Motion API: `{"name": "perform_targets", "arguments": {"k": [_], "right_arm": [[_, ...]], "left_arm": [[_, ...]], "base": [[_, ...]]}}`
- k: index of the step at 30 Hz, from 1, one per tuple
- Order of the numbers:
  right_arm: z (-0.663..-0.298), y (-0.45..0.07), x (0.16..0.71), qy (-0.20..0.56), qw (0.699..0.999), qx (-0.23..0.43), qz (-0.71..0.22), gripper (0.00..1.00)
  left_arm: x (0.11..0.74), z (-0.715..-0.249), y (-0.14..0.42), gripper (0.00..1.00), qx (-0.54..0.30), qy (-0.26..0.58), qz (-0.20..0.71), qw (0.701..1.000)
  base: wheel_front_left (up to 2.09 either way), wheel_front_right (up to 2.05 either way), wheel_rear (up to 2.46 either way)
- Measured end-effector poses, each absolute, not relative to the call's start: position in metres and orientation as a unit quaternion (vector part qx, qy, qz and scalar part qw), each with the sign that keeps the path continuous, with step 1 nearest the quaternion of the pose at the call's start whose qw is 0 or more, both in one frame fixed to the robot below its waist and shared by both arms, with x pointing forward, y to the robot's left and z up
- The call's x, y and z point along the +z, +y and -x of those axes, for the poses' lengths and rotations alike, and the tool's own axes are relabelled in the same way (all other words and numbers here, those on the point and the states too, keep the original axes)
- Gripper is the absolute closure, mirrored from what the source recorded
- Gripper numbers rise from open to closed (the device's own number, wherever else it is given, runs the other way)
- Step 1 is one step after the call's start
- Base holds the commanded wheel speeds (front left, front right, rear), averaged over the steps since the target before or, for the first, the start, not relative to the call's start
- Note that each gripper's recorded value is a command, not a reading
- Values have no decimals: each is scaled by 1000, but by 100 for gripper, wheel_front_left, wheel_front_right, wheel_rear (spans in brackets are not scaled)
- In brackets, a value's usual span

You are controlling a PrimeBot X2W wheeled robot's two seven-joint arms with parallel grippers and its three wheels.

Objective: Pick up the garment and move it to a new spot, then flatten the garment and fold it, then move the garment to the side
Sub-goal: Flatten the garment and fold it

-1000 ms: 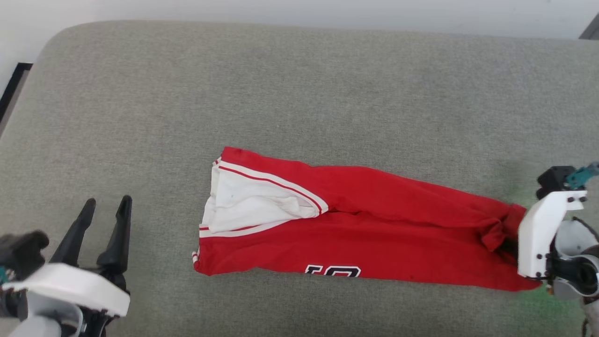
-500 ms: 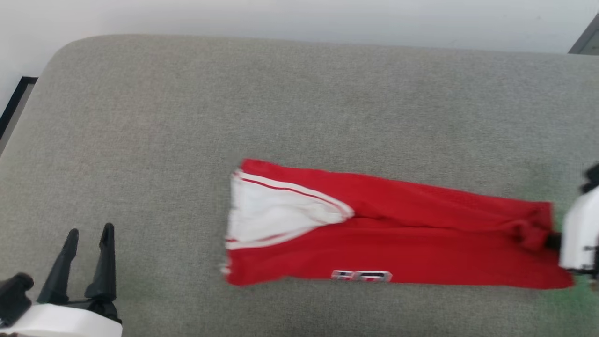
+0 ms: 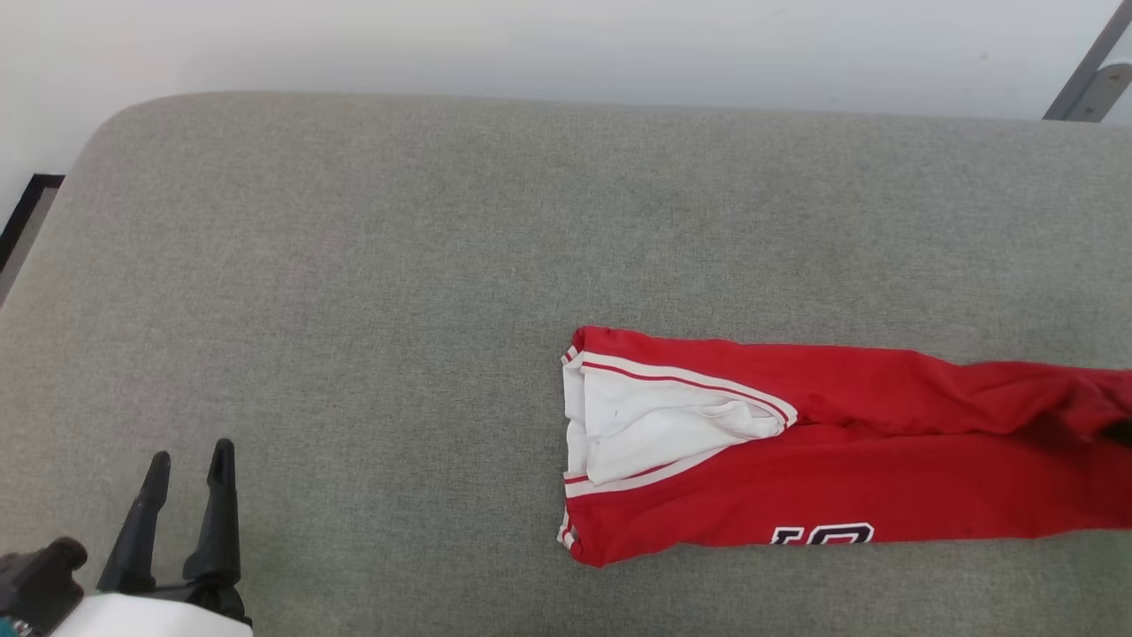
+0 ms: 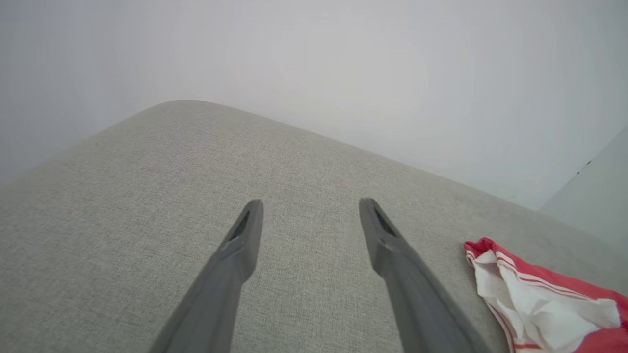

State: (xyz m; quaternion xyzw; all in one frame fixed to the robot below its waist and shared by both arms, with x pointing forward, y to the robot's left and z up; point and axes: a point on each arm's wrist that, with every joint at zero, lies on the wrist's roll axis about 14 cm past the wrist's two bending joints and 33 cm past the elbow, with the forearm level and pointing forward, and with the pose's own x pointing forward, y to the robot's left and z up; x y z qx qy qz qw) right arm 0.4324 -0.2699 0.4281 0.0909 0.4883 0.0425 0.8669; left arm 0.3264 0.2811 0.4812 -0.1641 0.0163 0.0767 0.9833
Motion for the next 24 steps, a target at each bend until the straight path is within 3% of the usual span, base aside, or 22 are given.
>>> {"name": "perform_targets", "arguments": {"k": [4,11,18,24], "right_arm": [[-433,-235,443,466,876,97,-79,100],[-420,-149,458,447,866,221,-42,100],[-403,-62,458,443,834,329,-16,100],[-399,-12,452,442,811,383,5,100]], "left_arm": [[480,-321,282,0,81,15,167,983],[482,-313,283,0,87,8,174,981],[482,-297,288,0,103,8,178,979],[482,-285,295,0,119,4,182,976]], "base": [[0,0,0],[0,0,0],[0,0,0],[0,0,0]]}}
